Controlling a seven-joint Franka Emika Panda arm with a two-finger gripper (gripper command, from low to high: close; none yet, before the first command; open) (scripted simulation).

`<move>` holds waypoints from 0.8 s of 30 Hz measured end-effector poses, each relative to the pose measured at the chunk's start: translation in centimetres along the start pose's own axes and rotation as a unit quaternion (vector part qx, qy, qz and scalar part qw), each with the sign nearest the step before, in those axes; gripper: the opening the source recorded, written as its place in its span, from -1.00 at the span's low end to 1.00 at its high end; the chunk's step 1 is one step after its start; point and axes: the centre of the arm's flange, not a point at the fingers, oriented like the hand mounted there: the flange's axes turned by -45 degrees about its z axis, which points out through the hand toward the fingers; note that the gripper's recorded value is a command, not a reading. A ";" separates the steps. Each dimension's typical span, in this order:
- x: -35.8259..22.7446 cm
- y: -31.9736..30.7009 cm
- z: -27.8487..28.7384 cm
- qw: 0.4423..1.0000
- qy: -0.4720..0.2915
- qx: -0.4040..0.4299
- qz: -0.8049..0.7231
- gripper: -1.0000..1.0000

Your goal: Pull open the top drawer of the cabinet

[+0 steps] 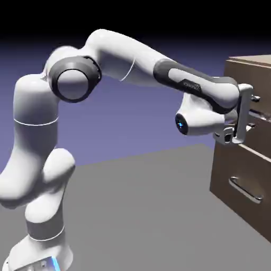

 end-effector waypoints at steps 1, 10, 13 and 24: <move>0.0 0.0 0.0 1.000 0.000 0.000 0.000 -1.00; 0.0 0.0 -7.5 1.000 0.000 0.001 0.000 -1.00; 0.0 0.0 -10.2 1.000 0.000 0.001 0.000 -1.00; 0.0 0.0 -21.7 1.000 0.001 0.001 0.001 -1.00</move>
